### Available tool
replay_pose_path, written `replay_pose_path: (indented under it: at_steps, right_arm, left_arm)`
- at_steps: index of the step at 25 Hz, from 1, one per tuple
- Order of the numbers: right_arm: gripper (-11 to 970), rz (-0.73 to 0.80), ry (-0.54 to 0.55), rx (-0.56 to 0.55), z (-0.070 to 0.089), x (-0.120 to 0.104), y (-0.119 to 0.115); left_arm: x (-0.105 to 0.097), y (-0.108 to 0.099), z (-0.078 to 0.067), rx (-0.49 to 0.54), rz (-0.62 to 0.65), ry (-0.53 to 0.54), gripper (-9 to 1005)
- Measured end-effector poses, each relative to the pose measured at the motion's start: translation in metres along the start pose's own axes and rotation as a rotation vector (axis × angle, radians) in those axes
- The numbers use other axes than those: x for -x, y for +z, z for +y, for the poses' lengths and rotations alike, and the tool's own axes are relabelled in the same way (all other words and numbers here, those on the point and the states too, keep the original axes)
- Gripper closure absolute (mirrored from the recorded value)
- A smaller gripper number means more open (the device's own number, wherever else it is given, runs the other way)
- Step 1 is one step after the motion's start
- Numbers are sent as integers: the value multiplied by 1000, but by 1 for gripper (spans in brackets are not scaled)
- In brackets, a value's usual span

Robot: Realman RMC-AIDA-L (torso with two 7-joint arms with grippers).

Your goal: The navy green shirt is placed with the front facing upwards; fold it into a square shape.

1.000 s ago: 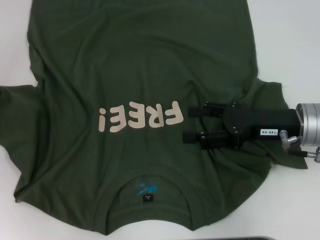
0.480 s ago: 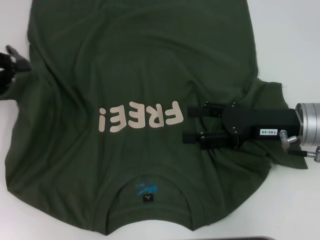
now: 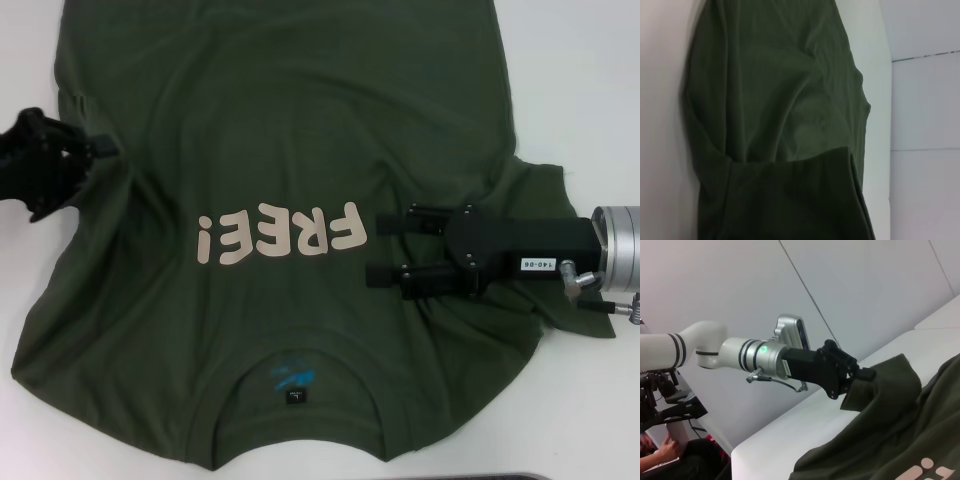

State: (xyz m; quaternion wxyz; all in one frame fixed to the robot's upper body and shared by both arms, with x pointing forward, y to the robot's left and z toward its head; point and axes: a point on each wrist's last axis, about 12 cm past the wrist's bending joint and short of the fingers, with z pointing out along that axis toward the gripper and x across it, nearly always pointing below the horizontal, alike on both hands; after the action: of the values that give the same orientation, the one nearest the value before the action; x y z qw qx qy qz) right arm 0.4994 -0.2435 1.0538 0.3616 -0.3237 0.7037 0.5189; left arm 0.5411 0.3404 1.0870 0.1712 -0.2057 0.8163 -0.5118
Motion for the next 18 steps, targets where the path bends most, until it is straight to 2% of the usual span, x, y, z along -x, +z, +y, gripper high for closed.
replay_pose_path:
  at_steps: [11, 18]
  right_arm:
    - [36, 1, 0, -2, 0, 0, 0]
    - [36, 2, 3, -9, -1, -1, -2]
  left_arm:
    - [-15, 39, 5, 11, -25, -30, 992]
    - [-23, 47, 9, 19, -18, -6, 992]
